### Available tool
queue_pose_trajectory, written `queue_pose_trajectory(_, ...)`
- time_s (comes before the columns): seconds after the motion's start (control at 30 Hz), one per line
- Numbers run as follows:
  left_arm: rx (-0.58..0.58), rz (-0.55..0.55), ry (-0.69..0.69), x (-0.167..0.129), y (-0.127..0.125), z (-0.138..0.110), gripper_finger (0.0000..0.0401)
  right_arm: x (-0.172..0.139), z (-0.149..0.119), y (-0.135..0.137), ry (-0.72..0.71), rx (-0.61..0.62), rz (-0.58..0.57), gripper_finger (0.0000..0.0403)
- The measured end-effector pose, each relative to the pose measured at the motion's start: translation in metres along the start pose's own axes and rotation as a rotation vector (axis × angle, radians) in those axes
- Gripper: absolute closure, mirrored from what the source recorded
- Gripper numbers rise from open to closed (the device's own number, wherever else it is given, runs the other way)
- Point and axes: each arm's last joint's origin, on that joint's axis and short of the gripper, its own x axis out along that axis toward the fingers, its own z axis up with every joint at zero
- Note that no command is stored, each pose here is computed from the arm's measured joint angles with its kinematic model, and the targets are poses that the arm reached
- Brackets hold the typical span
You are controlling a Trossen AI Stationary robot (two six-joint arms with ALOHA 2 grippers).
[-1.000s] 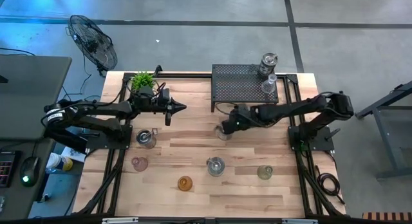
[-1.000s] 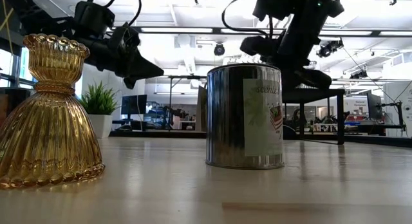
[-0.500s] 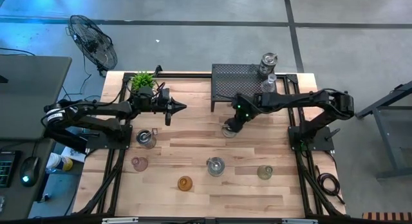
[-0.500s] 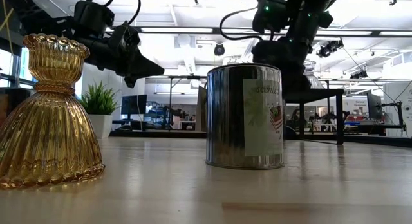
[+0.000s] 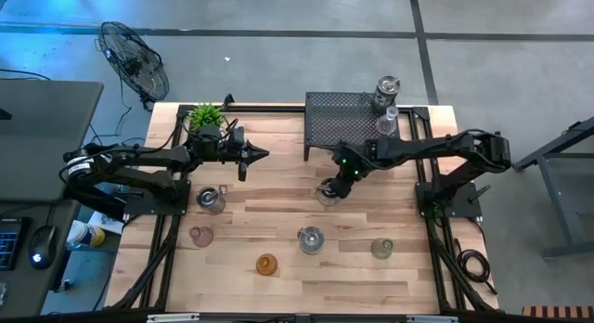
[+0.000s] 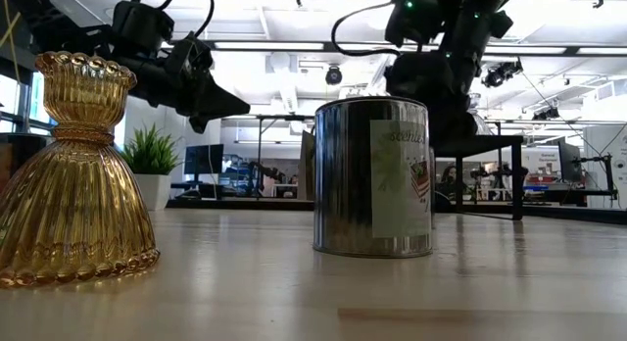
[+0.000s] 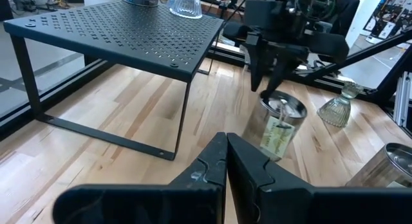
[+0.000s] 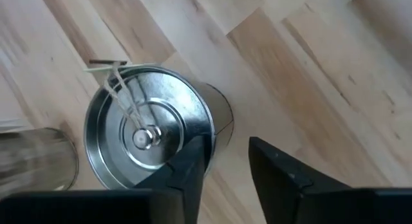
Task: Pick & Place candle stick holders
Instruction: Align the silver scented candle with the other silver scented candle on the shelf
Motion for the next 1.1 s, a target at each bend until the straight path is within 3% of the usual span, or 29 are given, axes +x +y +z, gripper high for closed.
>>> queue_pose_trajectory(0.17,-0.001,-0.001,0.001,0.0,0.0,0.0,0.0397,-0.008,-0.006,0.004,0.014,0.041,0.009,0.0265)
queue_pose_trajectory(0.4,-0.001,-0.001,0.002,0.0,0.0,0.0,0.0397,-0.04,-0.021,0.01,-0.051,0.085,-0.038,0.0265)
queue_pose_trajectory(0.53,-0.001,-0.001,0.003,0.0,0.0,0.0,0.0397,-0.051,-0.033,0.03,-0.133,-0.015,-0.01,0.028)
queue_pose_trajectory(0.67,0.005,0.0,0.004,0.0,0.0,0.0,0.0397,-0.045,-0.04,0.057,-0.179,-0.071,0.028,0.0302)
queue_pose_trajectory(0.8,0.005,0.007,0.007,0.0,0.0,-0.001,0.0397,-0.036,-0.03,0.084,-0.185,-0.087,-0.021,0.0305)
queue_pose_trajectory(1.1,0.036,0.062,0.043,0.0,0.002,-0.005,0.0397,-0.008,-0.004,0.117,-0.011,-0.155,-0.236,0.0251)
